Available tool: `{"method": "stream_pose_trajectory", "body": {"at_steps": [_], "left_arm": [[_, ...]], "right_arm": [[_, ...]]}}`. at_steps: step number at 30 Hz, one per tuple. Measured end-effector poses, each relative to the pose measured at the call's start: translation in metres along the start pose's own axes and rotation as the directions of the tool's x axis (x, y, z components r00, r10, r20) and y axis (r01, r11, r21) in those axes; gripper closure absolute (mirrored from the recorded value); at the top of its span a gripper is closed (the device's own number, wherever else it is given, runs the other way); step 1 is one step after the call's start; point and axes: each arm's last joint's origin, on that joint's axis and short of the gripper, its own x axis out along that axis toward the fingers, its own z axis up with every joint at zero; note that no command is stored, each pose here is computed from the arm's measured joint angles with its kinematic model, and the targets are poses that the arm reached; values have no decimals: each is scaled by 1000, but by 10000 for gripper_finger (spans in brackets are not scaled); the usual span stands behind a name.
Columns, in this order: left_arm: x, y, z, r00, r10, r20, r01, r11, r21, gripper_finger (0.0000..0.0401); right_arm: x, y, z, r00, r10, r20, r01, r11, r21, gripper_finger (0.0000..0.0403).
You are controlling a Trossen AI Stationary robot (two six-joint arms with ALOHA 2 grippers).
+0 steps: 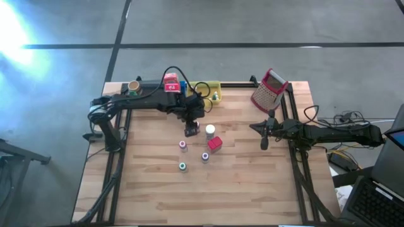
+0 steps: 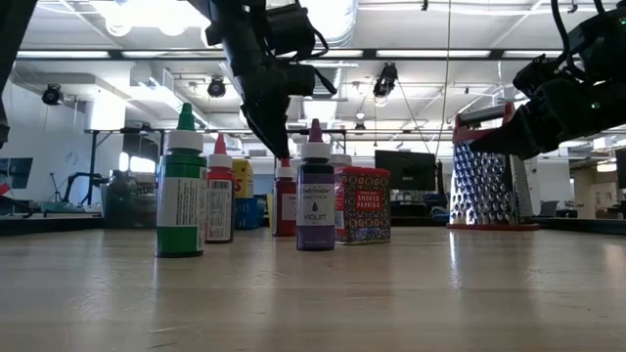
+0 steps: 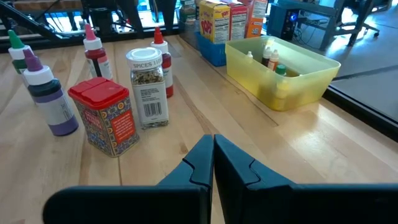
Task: Pick & Place Kitchen Items
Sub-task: Put the red food coloring bottle into the yellow bin
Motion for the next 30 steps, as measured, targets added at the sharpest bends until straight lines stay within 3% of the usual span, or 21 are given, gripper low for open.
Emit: {"method": "stream_pose_trajectory", "body": {"at_steps": [30], "left_arm": [[33, 1, -10, 1000, 12, 5, -12, 1000, -17, 181]], "right_arm": [[0, 0, 0, 1000, 0, 1, 0, 1000, 0, 394]]}}
